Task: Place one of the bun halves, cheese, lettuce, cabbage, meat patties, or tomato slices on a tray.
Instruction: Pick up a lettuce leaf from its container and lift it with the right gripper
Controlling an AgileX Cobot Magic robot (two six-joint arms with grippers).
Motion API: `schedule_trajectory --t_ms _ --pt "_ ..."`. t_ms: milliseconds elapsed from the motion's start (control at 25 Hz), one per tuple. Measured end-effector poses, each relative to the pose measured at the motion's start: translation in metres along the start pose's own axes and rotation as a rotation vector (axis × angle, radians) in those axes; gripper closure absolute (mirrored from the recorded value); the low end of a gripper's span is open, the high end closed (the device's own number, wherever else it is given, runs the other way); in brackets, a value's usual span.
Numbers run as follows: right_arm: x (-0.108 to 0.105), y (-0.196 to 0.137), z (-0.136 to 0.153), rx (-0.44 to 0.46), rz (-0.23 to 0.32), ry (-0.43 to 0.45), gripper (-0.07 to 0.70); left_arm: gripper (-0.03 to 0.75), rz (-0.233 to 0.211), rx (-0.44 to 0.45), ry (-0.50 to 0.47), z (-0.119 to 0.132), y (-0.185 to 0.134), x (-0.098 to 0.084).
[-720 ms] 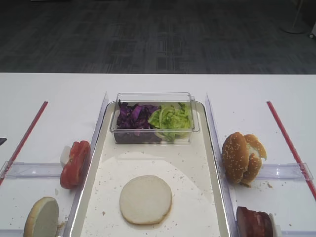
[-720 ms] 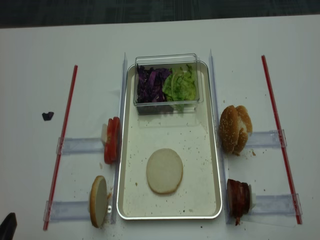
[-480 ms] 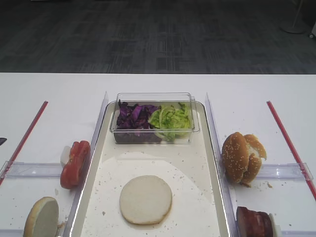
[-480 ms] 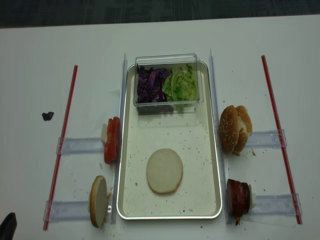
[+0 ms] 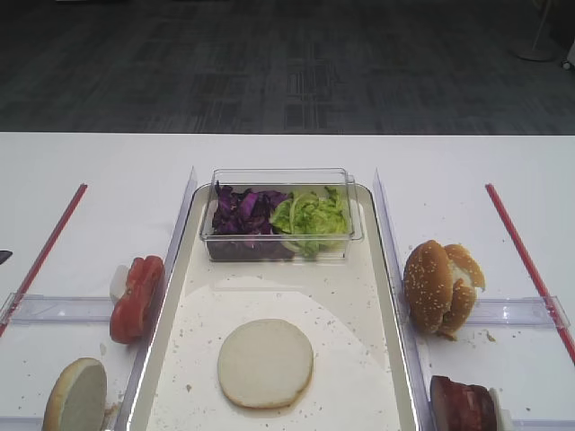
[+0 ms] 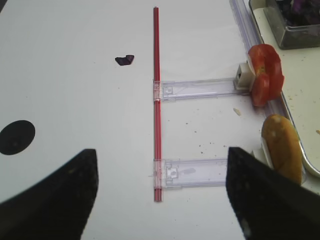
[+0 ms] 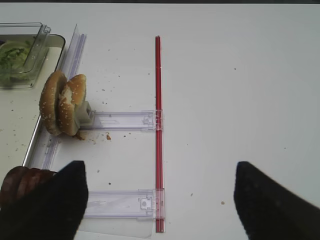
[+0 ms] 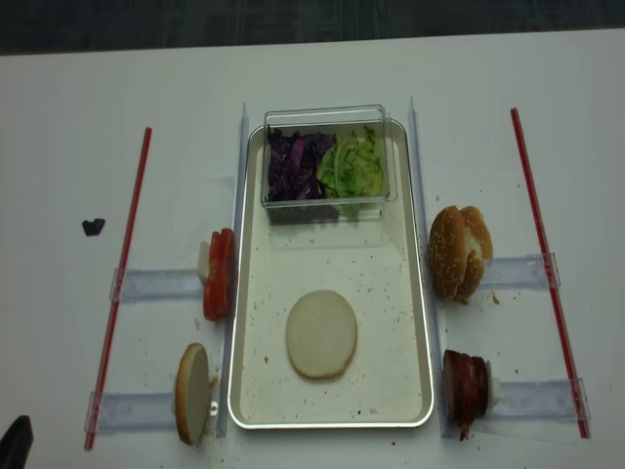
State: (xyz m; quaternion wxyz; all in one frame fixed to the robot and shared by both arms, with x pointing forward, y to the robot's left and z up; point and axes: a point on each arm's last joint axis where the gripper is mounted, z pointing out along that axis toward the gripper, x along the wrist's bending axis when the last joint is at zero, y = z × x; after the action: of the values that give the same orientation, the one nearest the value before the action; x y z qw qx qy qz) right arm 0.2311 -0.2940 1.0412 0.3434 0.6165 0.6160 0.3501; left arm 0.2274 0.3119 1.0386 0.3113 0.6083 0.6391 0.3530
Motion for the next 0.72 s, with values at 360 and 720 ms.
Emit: schedule_trajectory --t_ms 360,720 --pt "0.0 0.0 0.0 0.0 0.0 0.0 0.017 0.224 0.0 0.0 0.0 0.0 0.0 0.0" --pt "0.0 0.0 0.0 0.0 0.0 0.0 0.017 0.224 0.0 0.0 0.0 0.0 0.0 0.0"
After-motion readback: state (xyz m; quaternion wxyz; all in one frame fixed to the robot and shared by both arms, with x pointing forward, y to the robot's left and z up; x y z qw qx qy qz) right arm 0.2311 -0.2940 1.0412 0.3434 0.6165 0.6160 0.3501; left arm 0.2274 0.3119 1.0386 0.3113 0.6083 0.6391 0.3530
